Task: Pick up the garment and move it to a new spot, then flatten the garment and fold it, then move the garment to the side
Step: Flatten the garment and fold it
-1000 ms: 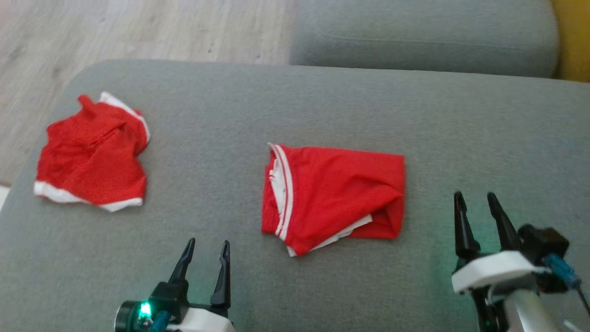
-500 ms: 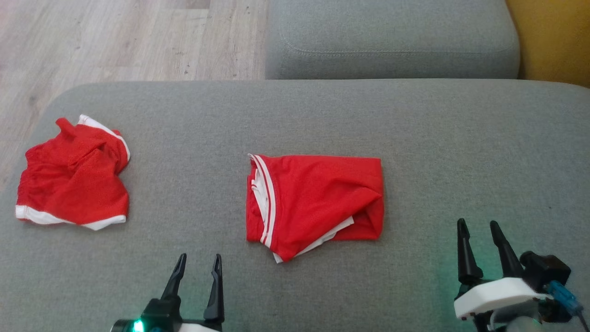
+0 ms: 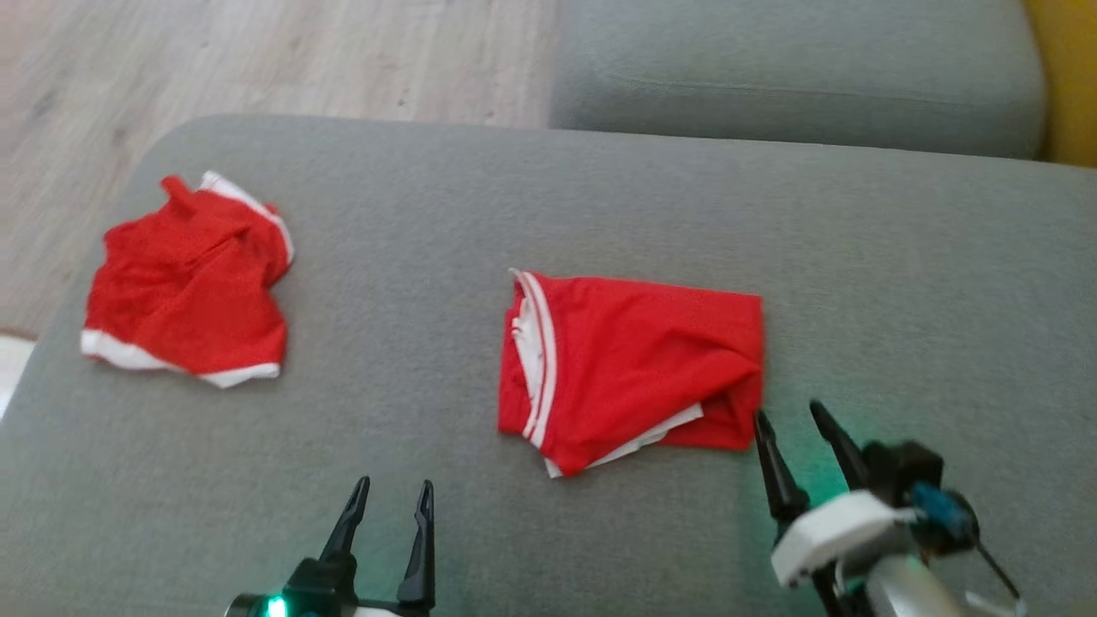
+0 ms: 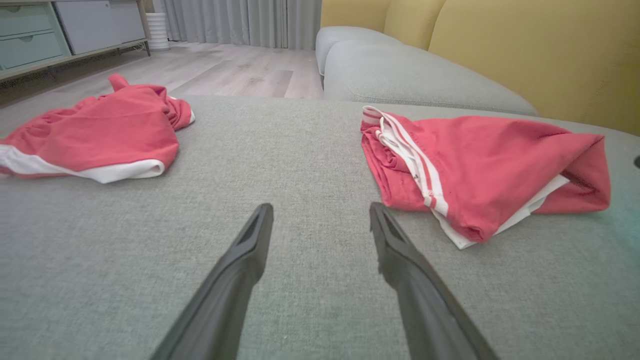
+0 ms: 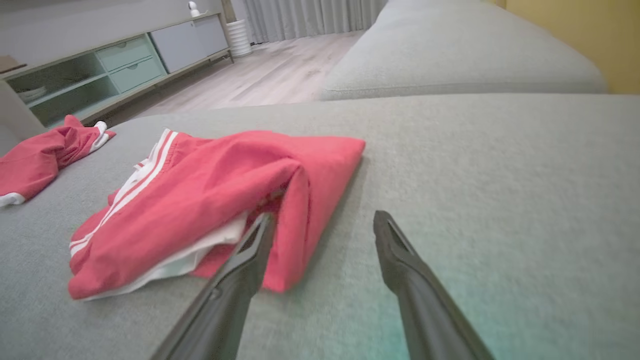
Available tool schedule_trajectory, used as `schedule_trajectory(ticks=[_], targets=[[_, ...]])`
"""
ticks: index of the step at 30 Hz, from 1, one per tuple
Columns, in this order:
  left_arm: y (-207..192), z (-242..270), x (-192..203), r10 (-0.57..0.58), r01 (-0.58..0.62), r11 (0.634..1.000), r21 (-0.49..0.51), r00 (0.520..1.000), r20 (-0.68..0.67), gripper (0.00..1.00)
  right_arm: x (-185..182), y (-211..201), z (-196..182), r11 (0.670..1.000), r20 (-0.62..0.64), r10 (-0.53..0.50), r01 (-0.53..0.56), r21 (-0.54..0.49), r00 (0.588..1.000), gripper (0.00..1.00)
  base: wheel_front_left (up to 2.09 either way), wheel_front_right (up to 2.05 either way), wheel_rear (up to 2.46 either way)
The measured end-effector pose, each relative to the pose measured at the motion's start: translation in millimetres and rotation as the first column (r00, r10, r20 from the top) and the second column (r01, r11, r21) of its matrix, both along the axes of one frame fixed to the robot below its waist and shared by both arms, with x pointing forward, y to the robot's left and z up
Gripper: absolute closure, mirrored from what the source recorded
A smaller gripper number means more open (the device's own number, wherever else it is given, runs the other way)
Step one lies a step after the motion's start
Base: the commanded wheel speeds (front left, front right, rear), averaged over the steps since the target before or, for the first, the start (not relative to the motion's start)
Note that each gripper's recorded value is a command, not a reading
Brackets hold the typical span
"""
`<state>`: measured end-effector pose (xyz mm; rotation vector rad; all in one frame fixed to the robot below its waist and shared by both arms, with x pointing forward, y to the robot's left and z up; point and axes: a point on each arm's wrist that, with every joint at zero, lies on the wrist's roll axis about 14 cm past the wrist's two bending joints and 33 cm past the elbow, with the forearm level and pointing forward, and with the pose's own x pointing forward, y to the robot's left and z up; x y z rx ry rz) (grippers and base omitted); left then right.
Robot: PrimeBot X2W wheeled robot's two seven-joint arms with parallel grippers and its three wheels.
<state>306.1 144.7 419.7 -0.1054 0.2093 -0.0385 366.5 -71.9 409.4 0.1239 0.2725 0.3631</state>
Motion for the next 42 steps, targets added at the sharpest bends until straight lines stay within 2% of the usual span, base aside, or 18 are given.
schedule_trajectory(ticks=[4, 13, 20, 23, 24, 26, 27, 28, 29, 37, 42], targets=[[9, -5, -6, 0.036, -0.036, 0.999, 0.001, 0.999, -0.020, 0.00, 23, 19, 4, 0.998, 0.019, 0.062, -0.062, -0.034, 0.998, 0.00, 0.00, 0.00, 0.00], [15, -13, -10, 0.059, -0.059, 0.998, 0.003, 0.997, -0.051, 0.00, 28, 26, -10, 0.995, -0.018, 0.088, -0.088, -0.049, 0.996, 0.00, 0.00, 0.00, 0.00], [9, -12, -7, 0.040, -0.040, 0.999, 0.001, 0.998, -0.050, 0.00, 29, 28, -9, 0.992, -0.005, 0.103, -0.103, -0.068, 0.995, 0.16, 0.00, 0.00, 0.00], [8, -12, -4, 0.038, -0.038, 0.999, 0.003, 0.998, -0.048, 0.00, 29, 29, -9, 0.992, 0.000, 0.109, -0.108, -0.070, 0.994, 0.18, 0.00, 0.00, 0.00], [8, -11, -3, 0.037, -0.037, 0.999, 0.004, 0.998, -0.046, 0.00, 29, 29, -10, 0.991, -0.003, 0.110, -0.110, -0.070, 0.994, 0.20, 0.00, 0.00, 0.00], [9, -10, -1, 0.037, -0.036, 0.999, 0.005, 0.998, -0.042, 0.00, 29, 30, -12, 0.991, -0.009, 0.113, -0.113, -0.071, 0.994, 0.37, 0.00, 0.00, 0.00], [9, -10, 0, 0.037, -0.037, 0.999, 0.006, 0.998, -0.042, 0.00, 28, 31, -14, 0.991, -0.015, 0.116, -0.117, -0.073, 0.993, 0.58, 0.00, 0.00, 0.00], [9, -10, 0, 0.039, -0.038, 0.999, 0.006, 0.998, -0.043, 0.00, 27, 32, -16, 0.990, -0.020, 0.120, -0.121, -0.075, 0.993, 0.86, 0.00, 0.00, 0.00], [10, -11, -1, 0.040, -0.040, 0.999, 0.007, 0.998, -0.045, 0.00, 27, 32, -16, 0.989, -0.020, 0.124, -0.125, -0.077, 0.992, 1.00, 0.00, 0.00, 0.00], [10, 1, 1, 0.042, -0.042, 0.999, 0.003, 0.999, -0.005, 0.00, 29, 40, 6, 0.985, 0.056, 0.153, -0.148, -0.084, 0.987, 1.00, 0.00, 0.00, 0.00], [3, 2, -4, 0.017, -0.017, 1.000, -0.007, 1.000, 0.003, 0.00, 1, 24, 0, 0.989, 0.040, 0.123, -0.119, -0.091, 0.992, 1.00, 0.00, 0.00, 0.00]])
